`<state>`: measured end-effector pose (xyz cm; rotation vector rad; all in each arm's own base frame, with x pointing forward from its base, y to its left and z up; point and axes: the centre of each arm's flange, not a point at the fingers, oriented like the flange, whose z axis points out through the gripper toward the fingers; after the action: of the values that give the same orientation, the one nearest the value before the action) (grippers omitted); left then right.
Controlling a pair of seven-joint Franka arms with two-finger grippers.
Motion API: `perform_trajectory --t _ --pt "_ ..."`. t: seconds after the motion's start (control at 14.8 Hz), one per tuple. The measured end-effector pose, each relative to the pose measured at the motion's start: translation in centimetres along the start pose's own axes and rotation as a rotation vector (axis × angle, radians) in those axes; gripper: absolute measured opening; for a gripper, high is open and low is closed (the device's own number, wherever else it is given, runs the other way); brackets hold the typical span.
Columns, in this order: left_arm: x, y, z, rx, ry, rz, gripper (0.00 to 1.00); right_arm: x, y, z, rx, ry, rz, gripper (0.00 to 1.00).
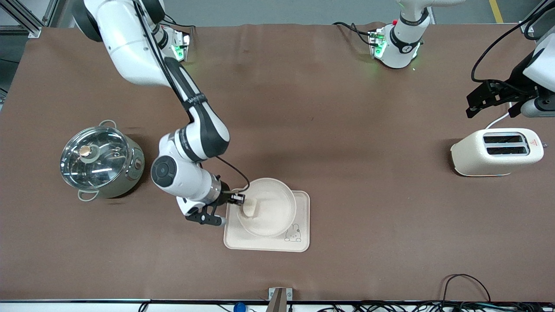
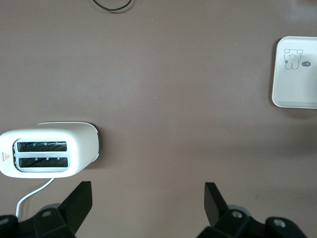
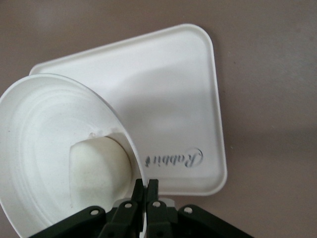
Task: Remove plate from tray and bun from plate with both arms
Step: 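Lift the plate off the tray and set it beside the tray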
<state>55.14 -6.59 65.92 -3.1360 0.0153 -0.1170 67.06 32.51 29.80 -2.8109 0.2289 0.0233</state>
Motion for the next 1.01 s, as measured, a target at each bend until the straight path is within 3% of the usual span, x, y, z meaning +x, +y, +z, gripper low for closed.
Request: perform_trajectory --t 0.4,1.01 --pt "0.0 0.0 0.0 0.0 0.0 0.0 1.0 -7.6 6.0 3.8 -0.065 -0.035 -0.094 0.04" --pt "-0.3 0.0 0.3 0.003 -0.028 0.0 1.0 -12.7 3.0 6.9 -0.06 -0.09 -0.169 0.04"
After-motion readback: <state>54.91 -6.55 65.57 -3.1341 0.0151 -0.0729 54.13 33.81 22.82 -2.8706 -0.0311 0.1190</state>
